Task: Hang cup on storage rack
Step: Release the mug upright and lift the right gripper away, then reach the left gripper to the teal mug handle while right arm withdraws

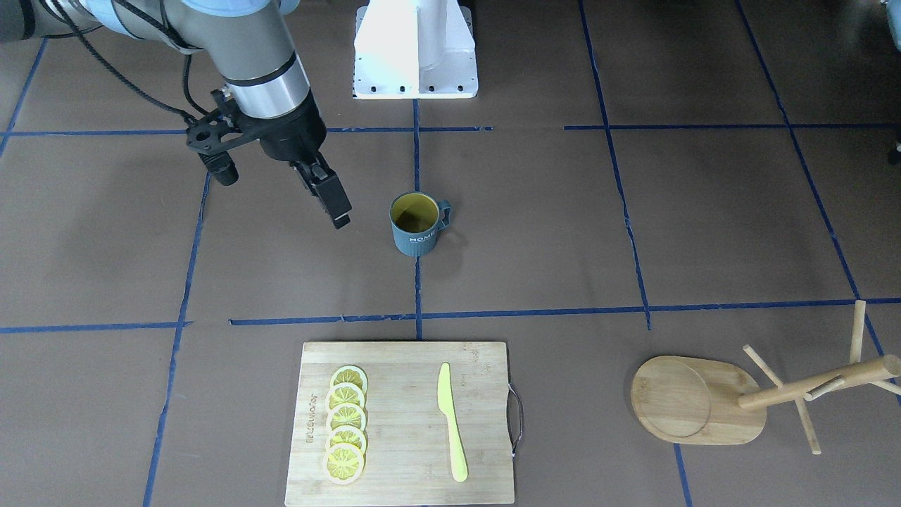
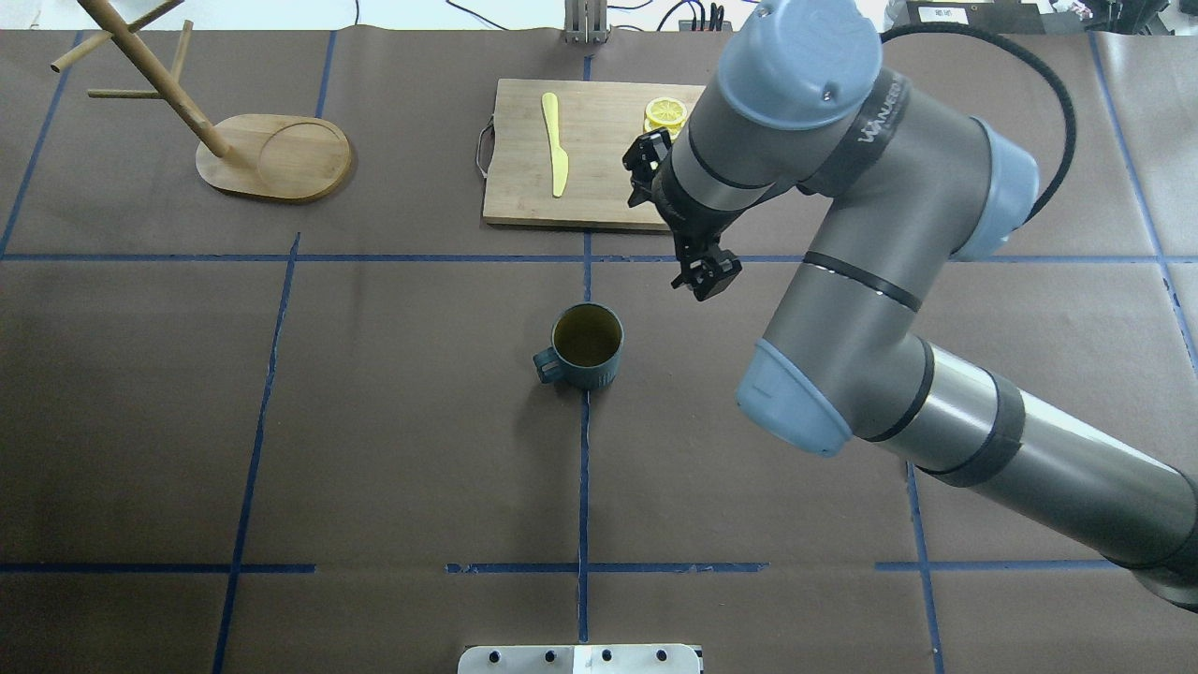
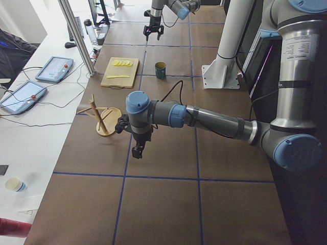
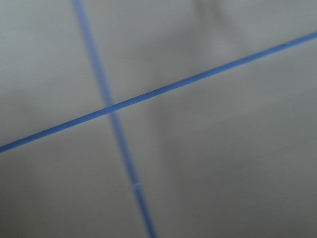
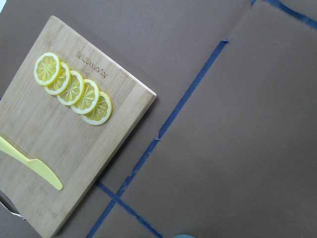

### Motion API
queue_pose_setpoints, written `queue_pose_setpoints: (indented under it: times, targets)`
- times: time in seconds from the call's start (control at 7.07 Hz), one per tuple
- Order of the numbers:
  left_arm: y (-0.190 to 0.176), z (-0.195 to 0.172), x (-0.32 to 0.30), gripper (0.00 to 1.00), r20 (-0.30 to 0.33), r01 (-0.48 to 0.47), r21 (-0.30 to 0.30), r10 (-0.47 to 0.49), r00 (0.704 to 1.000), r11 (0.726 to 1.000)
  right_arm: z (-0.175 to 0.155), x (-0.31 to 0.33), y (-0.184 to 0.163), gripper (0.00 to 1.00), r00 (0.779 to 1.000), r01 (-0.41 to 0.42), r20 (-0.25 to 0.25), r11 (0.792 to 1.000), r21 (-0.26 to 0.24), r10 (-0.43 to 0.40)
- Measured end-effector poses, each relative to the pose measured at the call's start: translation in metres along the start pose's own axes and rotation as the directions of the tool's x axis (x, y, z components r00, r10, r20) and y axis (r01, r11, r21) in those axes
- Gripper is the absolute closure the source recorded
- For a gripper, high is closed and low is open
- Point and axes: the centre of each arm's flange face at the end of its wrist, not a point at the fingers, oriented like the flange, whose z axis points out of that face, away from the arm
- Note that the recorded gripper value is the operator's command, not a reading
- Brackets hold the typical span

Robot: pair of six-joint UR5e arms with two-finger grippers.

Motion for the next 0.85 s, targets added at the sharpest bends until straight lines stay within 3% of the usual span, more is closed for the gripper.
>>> queue_pose_setpoints:
  times: [0.28, 0.42, 0.57, 0.85]
  targets:
    - [-0.03, 0.0, 0.102, 0.0, -0.058, -0.073, 0.055, 0.076, 0.995, 0.996, 0.0, 0.016, -0.051, 0.0, 0.985, 0.171, -0.027, 0.984, 0.047, -0.17]
    - [-0.043, 0.004, 0.143, 0.0, -0.093, -0.117, 0.099, 0.126, 0.988, 0.988, 0.001, 0.024, -0.073, 0.0, 0.964, 0.263, -0.049, 0.963, 0.055, -0.261]
    - [-0.059, 0.011, 0.189, 0.0, -0.14, -0.152, 0.136, 0.17, 0.975, 0.979, 0.002, 0.033, -0.095, 0.0, 0.929, 0.366, -0.075, 0.93, 0.043, -0.362]
    - [-0.102, 0.024, 0.281, 0.0, -0.225, -0.242, 0.181, 0.28, 0.933, 0.953, -0.004, 0.058, -0.155, 0.0, 0.824, 0.557, -0.103, 0.83, -0.029, -0.557]
